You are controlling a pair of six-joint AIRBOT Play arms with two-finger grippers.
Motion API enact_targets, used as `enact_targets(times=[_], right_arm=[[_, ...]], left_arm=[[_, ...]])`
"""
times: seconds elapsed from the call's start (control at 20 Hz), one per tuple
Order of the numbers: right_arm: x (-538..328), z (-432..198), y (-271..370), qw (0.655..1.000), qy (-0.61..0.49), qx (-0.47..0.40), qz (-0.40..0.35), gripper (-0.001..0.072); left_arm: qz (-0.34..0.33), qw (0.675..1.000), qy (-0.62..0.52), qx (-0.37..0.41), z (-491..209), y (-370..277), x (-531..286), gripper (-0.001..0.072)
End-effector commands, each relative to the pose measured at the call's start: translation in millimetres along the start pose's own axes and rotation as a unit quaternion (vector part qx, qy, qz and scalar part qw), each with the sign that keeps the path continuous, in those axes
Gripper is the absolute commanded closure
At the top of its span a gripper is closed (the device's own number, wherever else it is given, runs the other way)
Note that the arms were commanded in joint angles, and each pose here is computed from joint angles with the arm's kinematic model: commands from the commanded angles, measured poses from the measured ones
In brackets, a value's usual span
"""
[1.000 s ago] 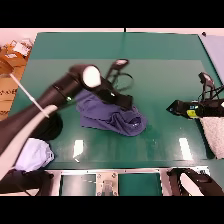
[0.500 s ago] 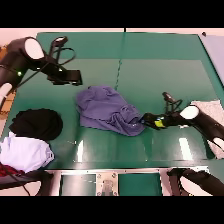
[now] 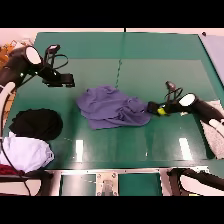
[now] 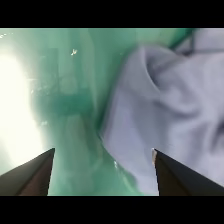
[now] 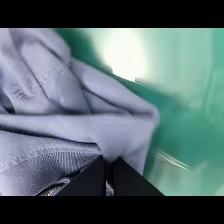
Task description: Fold the shirts.
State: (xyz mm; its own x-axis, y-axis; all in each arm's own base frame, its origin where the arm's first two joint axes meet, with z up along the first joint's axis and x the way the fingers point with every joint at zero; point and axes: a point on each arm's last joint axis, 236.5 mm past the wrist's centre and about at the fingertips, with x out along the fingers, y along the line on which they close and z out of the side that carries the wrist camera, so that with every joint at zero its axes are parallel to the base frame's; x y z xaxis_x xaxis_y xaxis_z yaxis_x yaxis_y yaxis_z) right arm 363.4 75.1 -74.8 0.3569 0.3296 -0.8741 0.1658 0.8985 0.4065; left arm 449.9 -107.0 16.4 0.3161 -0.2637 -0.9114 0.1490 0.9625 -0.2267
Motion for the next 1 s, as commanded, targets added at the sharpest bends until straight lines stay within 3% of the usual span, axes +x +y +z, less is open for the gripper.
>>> enact_targets(times=[0.0, 0.25, 0.45, 0.65, 0.7, 0.85, 0.95], right_arm=[[-21, 46, -30, 0.999, -0.037, -0.029, -0.026, 0.0692], [-12, 37, -23, 0.999, -0.014, -0.038, -0.021, 0.0692], [-13, 44, -24, 0.999, -0.029, -0.038, -0.023, 0.0692], [-13, 44, -23, 0.999, -0.028, -0.038, -0.023, 0.0692], [-13, 44, -23, 0.999, -0.028, -0.037, -0.022, 0.0692], [-13, 40, -23, 0.999, -0.020, -0.037, -0.021, 0.0692], [-18, 40, -20, 0.999, -0.015, -0.041, -0.019, 0.0693]], left_arm=[[-0.041, 0.999, -0.013, -0.034, 6, -10, 33, 0.0001], [-0.185, 0.977, 0.086, -0.064, -33, -64, 79, 0.0001], [-0.192, 0.953, 0.230, -0.046, -108, -61, 83, 0.0002], [-0.209, 0.949, 0.215, -0.097, -120, -67, 104, 0.0005], [-0.219, 0.950, 0.189, -0.114, -109, -72, 108, 0.0146], [-0.270, 0.947, 0.123, -0.128, -74, -91, 107, 0.0687], [-0.292, 0.940, 0.128, -0.122, -73, -102, 94, 0.0690]])
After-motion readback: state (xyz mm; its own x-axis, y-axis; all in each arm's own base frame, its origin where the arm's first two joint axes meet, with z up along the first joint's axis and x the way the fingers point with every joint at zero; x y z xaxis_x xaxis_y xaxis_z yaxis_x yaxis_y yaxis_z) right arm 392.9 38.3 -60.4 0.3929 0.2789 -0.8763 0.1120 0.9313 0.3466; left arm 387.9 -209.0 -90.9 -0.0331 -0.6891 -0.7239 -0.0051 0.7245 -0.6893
